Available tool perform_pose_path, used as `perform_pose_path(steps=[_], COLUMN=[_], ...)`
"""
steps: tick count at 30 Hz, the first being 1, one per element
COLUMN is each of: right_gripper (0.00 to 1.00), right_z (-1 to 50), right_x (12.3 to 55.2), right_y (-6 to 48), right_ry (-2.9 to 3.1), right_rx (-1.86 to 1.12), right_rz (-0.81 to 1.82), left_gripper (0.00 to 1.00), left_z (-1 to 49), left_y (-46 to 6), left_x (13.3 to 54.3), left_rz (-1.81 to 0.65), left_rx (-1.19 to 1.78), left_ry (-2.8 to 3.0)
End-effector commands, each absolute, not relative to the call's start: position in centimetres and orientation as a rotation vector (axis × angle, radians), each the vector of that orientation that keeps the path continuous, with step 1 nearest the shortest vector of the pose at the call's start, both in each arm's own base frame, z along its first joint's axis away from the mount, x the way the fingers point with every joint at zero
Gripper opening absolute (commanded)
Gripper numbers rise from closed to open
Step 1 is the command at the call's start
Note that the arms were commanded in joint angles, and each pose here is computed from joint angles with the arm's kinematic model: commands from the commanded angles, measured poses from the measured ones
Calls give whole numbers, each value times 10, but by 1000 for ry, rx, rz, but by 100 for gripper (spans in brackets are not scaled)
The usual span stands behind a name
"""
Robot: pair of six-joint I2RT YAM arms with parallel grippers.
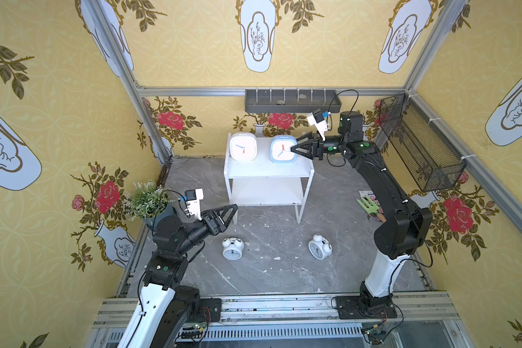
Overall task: Place the alarm clocks on the shelf by style
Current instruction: Place the alarm on the shelf.
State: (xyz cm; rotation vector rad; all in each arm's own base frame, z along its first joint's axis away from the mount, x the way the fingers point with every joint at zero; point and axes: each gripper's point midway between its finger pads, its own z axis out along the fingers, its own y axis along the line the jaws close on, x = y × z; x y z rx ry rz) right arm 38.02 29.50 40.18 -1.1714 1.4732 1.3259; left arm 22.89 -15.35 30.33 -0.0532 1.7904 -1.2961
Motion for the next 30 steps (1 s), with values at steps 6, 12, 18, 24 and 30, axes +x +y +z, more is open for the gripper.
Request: perform_pose_path(steps=[6,12,18,24,30], right_gripper=[60,76,98,97,98], right_z=[399,404,420,447,468], right_x=[386,378,372,367,390], right_y=[293,291,280,261,219], right_ry=[1468,1451,1434,1459,1650], right_rx=[-1179,-1195,-1156,-1027,-536], right_rz=[1283,1282,1203,1066,639], left_gripper=[87,87,89,93,95], left_z=[312,311,309,307,289], left_y=[-155,-156,-156,-154,-133], left_x=[226,227,225,219,223], left_rz=[-1308,-1311,-1311,-1300,-1144], left_rx=[-10,-5,-6,-3,-148], left_ry=[1748,1753,1760,1764,1858])
